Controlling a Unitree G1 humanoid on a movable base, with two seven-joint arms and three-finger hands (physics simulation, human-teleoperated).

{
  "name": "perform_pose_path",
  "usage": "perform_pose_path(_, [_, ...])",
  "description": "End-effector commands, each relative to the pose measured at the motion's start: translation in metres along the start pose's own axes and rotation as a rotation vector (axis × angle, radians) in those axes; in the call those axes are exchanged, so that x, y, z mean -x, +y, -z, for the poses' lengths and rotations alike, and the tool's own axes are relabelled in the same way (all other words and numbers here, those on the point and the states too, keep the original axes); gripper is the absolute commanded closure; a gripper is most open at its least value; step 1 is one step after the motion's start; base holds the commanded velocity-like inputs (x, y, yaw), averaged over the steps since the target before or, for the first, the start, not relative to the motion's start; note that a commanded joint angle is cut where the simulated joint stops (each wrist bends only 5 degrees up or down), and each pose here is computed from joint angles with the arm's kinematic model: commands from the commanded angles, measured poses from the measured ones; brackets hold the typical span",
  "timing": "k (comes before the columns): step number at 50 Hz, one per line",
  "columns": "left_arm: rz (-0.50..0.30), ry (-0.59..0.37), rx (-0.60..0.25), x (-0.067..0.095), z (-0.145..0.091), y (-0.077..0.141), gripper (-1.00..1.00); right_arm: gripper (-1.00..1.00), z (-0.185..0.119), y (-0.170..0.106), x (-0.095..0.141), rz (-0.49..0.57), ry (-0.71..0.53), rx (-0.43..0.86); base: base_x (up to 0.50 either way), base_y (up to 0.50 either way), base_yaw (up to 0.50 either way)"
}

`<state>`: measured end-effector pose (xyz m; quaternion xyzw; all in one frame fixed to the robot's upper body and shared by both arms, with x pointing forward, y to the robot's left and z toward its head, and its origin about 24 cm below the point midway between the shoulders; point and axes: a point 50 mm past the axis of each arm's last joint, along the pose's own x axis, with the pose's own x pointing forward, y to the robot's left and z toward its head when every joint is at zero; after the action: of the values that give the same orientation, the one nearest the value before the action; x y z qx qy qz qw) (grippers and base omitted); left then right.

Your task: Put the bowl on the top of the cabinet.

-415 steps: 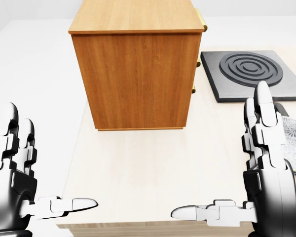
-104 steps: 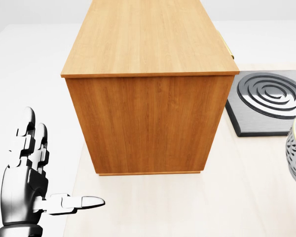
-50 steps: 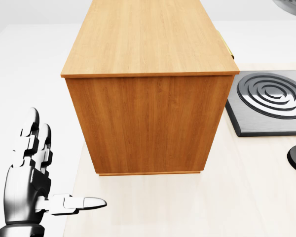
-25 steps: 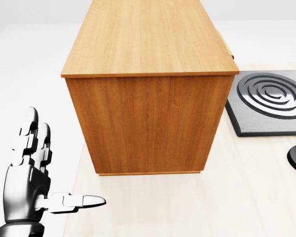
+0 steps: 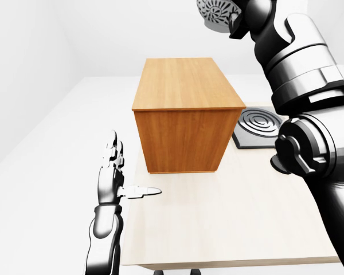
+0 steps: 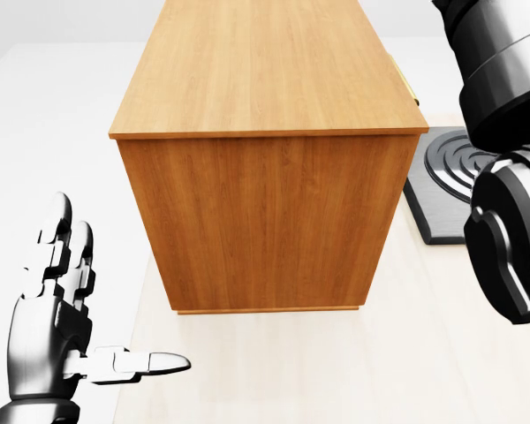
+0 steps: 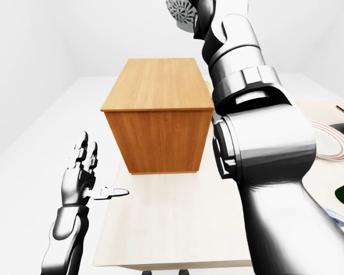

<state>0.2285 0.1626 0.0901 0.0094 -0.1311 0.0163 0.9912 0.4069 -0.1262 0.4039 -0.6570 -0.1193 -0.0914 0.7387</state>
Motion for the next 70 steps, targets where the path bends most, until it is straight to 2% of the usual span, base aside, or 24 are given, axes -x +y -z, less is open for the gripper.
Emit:
perform_pose_path(1, [0.004, -0.003, 0.0, 0.001, -0.001, 0.0, -1.0, 1.0, -0.026, 0.005, 0.001, 0.016, -0.062, -0.017, 0.0, 0.0, 0.0])
perform_pose_path(16, [0.008, 0.005, 0.001, 0.001, 0.001, 0.0, -1.0, 1.0, -0.039, 0.032, 0.001, -0.027, -0.098, -0.028, 0.0, 0.0, 0.0])
perform_pose_path(45, [0.015, 0.001, -0.001, 0.002, 0.0, 0.0, -1.0, 1.0, -0.043, 0.088, 0.006, -0.109, -0.112, -0.041, 0.0, 0.0, 0.0])
perform_pose_path(70, [0.007, -0.004, 0.001, 0.0, -0.001, 0.0, -1.0, 1.0, -0.046, 0.098, 0.008, -0.14, -0.117, -0.049, 0.0, 0.0, 0.0])
